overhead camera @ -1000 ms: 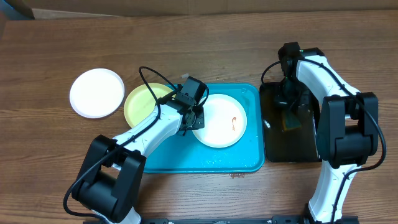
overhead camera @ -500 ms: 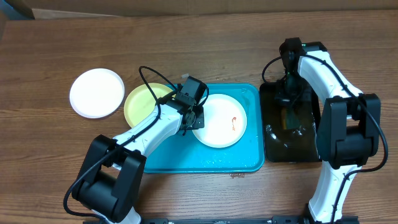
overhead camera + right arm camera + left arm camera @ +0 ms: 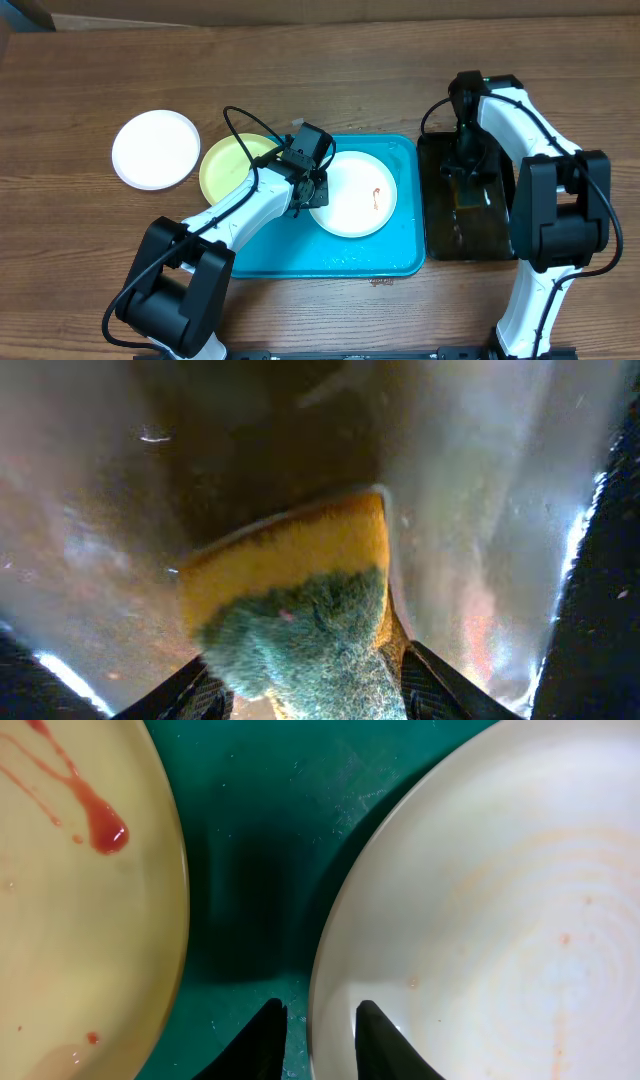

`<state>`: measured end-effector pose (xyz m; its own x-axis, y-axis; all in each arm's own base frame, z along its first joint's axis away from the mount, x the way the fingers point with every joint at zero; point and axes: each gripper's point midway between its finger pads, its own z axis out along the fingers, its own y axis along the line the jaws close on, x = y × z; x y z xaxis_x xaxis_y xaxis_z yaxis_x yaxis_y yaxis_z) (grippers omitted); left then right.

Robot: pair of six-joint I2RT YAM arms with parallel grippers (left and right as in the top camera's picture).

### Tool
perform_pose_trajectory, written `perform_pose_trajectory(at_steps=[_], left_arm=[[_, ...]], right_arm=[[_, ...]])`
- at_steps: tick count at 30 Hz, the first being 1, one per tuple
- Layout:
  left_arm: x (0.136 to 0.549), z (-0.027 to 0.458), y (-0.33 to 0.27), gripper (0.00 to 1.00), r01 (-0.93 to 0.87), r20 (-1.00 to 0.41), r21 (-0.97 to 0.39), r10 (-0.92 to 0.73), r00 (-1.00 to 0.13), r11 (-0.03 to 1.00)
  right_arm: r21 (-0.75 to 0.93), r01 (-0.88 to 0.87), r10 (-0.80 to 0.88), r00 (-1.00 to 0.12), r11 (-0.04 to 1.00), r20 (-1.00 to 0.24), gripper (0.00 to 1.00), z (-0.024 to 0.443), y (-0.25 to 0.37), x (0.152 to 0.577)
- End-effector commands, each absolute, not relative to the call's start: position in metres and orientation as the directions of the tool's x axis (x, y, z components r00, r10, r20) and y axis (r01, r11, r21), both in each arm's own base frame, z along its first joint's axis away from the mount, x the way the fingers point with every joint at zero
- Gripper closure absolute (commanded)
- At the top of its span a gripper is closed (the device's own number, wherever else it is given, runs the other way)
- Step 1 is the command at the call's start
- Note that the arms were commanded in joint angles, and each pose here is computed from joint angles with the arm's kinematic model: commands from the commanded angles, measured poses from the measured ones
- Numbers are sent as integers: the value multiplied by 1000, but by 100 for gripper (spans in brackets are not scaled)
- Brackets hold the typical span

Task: Clean dirty plates on tray and stack at the side
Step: 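Dip and rub the held sponge in the water of the black tray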

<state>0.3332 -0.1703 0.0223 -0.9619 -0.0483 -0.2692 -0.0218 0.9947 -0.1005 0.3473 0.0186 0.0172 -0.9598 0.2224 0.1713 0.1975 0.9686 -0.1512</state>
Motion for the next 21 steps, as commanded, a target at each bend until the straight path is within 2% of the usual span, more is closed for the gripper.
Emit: perform_pose_trajectory(at_steps=[1,11,14,16,21], left_arm=[[341,24,-169,74,-37,-284,-93,-62,-957,995],[342,24,-170,75,-37,-286,-94,-63,-956,995],[342,24,-169,75,-37,-286,-94,-63,-956,995],[342,24,-170,76,-37,-286,-94,-63,-956,995],[342,24,-170,78,-37,-289,-96,-63,-955,995]], right_arm=[[-144,205,226,-963,968,147,50,24,18,345],[-143,206,226,-964,968,143,86,23,18,346],[-142,206,226,-963,968,144,89,23,18,346],[-141,207,227,-964,968,140,96,23,18,347],[-116,211,227,-963,971,148,96,22,22,346]])
